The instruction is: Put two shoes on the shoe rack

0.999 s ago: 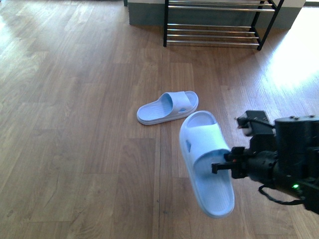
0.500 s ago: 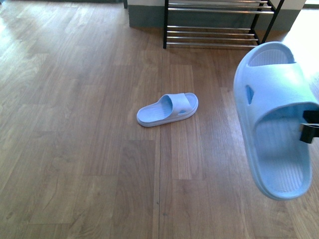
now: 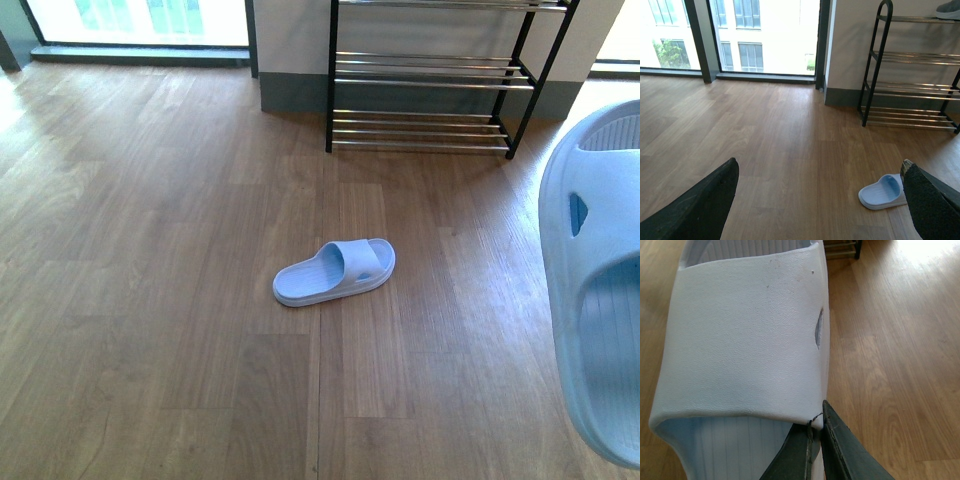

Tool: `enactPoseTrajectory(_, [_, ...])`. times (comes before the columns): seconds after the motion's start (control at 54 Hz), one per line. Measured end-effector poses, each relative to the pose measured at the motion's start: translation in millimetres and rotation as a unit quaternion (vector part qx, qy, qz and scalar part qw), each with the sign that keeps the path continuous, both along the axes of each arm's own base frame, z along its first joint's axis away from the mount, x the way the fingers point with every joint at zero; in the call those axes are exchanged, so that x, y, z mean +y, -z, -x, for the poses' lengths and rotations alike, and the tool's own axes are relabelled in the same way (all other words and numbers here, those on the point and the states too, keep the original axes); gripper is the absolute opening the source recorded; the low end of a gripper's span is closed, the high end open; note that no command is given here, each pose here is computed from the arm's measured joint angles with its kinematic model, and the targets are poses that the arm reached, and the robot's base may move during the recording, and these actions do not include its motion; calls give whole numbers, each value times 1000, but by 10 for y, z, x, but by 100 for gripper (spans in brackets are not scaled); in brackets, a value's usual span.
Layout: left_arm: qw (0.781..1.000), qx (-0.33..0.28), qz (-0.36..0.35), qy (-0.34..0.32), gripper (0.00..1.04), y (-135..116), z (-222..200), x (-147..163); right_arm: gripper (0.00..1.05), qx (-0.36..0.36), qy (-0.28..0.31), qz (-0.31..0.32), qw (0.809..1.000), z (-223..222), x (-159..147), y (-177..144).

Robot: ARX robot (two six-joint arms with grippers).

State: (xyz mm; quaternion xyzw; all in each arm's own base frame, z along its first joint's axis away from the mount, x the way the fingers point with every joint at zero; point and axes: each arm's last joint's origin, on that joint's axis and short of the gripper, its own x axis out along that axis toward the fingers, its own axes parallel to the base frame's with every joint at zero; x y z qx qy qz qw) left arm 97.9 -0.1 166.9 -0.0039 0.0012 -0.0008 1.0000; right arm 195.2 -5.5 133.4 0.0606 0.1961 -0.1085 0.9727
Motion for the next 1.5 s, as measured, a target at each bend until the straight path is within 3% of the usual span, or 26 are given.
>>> enactPoseTrajectory(1.499, [1000, 0, 0, 0, 95, 0, 0, 0, 1, 0, -1, -1, 1000, 5, 4, 2])
